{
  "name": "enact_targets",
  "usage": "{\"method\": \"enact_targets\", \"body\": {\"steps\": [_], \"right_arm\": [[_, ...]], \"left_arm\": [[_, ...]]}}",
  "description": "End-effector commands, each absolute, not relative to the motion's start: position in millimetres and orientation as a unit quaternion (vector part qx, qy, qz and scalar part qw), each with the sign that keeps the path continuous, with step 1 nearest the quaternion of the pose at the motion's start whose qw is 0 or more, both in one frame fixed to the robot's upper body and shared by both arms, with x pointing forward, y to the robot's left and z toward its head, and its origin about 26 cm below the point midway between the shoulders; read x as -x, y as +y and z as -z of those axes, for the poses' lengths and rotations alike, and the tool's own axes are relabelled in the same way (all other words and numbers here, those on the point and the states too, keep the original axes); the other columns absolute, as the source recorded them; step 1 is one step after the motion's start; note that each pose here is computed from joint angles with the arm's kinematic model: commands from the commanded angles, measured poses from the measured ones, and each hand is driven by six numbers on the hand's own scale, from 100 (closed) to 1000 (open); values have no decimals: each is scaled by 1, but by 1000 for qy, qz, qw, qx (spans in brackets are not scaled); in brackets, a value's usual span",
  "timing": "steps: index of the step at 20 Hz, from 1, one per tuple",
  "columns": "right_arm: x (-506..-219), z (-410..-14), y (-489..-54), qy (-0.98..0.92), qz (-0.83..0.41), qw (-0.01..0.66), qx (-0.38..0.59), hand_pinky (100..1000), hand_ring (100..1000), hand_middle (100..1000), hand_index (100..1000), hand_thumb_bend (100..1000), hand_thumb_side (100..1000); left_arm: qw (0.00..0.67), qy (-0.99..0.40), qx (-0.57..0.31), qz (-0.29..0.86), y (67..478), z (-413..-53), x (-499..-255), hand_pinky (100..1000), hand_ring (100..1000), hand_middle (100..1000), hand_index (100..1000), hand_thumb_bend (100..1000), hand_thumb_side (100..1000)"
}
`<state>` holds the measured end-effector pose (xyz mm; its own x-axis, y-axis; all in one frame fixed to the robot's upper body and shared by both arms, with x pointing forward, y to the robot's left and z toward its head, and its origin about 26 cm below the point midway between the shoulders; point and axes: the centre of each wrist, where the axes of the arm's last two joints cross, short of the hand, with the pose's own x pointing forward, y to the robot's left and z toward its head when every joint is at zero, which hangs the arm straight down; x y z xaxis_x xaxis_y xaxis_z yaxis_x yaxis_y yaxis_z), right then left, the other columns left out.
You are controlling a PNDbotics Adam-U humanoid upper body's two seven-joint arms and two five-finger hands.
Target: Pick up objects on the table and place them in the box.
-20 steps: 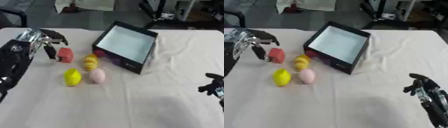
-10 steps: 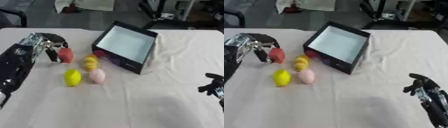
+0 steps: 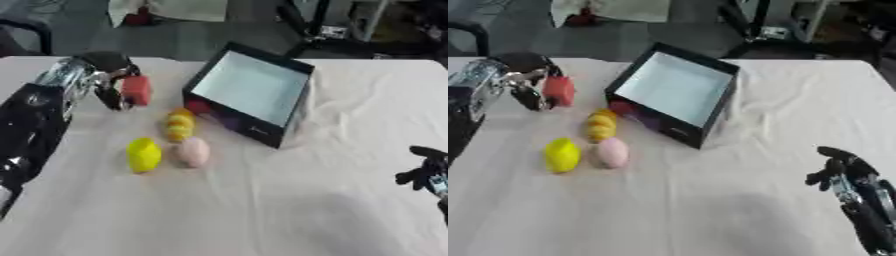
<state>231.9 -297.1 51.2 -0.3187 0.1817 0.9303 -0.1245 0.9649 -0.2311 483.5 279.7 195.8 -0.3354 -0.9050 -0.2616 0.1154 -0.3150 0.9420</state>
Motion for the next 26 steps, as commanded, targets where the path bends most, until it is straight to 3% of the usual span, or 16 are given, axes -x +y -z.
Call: {"method": "enact_targets", "body": {"steps": [1, 5, 11, 13, 14, 15, 19, 21, 24, 26], "right_arm": [[-232, -54, -298, -803, -137, 580, 20, 674, 522, 326, 782, 100, 632], [-232, -54, -297, -803, -138, 580, 15, 674, 522, 326, 782, 100, 635], [-234, -56, -295, -807, -137, 575, 7, 674, 522, 326, 782, 100, 627], [-236, -57, -293, -808, -139, 572, 3, 675, 522, 325, 782, 100, 621], [-236, -57, -293, -809, -140, 571, 1, 675, 522, 324, 782, 100, 622], [-236, -58, -293, -809, -140, 571, 1, 675, 522, 324, 782, 100, 622], [-237, -58, -293, -809, -141, 570, -2, 675, 522, 324, 782, 100, 622], [-237, -58, -293, -809, -140, 571, -1, 675, 522, 324, 782, 100, 622], [-236, -58, -293, -809, -140, 571, -1, 675, 523, 324, 782, 100, 623], [-236, -57, -294, -808, -139, 572, 1, 675, 522, 324, 782, 100, 623]], "left_arm": [[326, -501, -470, 650, 255, -248, -482, 688, 458, 495, 651, 149, 186], [298, -538, -446, 650, 199, -253, -486, 691, 472, 512, 668, 140, 201], [297, -551, -404, 667, 136, -214, -489, 692, 488, 532, 686, 141, 216], [298, -544, -391, 681, 121, -196, -488, 724, 598, 679, 804, 222, 334], [299, -536, -387, 688, 115, -187, -488, 731, 616, 700, 825, 238, 357], [299, -530, -385, 694, 112, -181, -487, 746, 651, 735, 863, 322, 489], [308, -519, -390, 696, 111, -171, -488, 763, 701, 796, 914, 481, 837], [312, -521, -397, 688, 115, -175, -489, 768, 718, 822, 928, 520, 910], [308, -523, -408, 683, 125, -188, -491, 776, 726, 832, 932, 500, 891], [295, -531, -412, 679, 136, -207, -491, 772, 697, 796, 898, 400, 765]]}}
